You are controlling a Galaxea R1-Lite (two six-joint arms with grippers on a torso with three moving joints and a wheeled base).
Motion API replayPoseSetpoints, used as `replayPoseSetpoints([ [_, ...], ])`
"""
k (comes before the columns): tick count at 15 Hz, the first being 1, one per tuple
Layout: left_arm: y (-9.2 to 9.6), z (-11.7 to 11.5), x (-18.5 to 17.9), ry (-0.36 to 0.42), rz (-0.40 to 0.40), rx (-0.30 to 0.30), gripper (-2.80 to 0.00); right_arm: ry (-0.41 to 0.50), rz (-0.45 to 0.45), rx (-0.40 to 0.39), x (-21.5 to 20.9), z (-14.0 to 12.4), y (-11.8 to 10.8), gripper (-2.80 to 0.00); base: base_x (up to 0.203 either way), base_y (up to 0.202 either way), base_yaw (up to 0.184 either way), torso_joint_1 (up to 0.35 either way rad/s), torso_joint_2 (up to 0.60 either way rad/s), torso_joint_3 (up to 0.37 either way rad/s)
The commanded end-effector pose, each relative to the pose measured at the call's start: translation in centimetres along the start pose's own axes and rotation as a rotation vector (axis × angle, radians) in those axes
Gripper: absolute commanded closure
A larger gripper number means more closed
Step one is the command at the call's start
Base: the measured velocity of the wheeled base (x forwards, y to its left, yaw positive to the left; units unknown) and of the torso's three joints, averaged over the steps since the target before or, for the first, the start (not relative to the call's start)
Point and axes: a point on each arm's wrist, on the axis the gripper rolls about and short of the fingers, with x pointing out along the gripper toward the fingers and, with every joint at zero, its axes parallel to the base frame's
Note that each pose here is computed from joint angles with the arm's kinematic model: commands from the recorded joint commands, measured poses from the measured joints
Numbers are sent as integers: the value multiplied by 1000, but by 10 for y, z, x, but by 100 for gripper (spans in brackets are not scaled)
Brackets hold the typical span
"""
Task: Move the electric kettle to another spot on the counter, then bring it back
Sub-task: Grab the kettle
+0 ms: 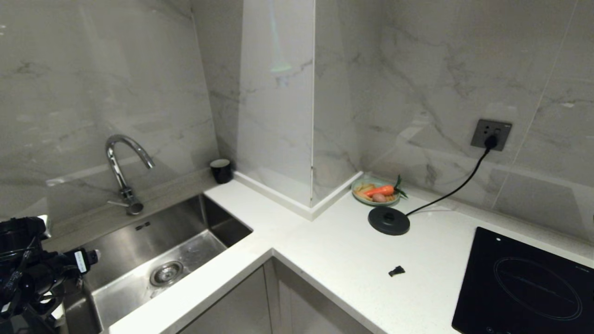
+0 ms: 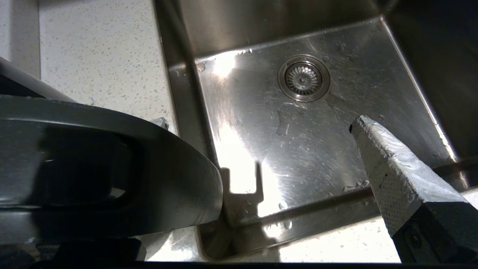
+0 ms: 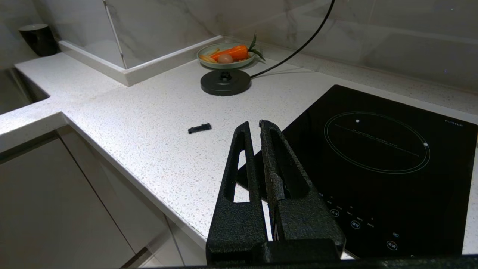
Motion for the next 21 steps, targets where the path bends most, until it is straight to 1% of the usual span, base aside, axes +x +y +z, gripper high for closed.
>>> replayPoseSetpoints([
  [1,0,1,1,-5,1,-2,-280,1,0,0,0,0,0,0,0,0,0,0,0,0],
  [8,0,2,6,-9,6,-4,-280,1,1,0,0,0,0,0,0,0,0,0,0,0],
  [12,9,3,8,-9,33,-19,-280,1,1,0,0,0,0,0,0,0,0,0,0,0],
  [15,10,4,8,-12,34,-24,-280,1,1,0,0,0,0,0,0,0,0,0,0,0],
  [17,9,6,8,-40,31,-28,-280,2,1,0,0,0,0,0,0,0,0,0,0,0],
  [18,9,9,8,-75,30,-31,-280,1,0,0,0,0,0,0,0,0,0,0,0,0],
  [20,9,7,13,-111,31,-32,-280,1,1,0,0,0,0,0,0,0,0,0,0,0],
  [21,9,4,15,-113,31,-32,-280,1,1,0,0,0,0,0,0,0,0,0,0,0],
])
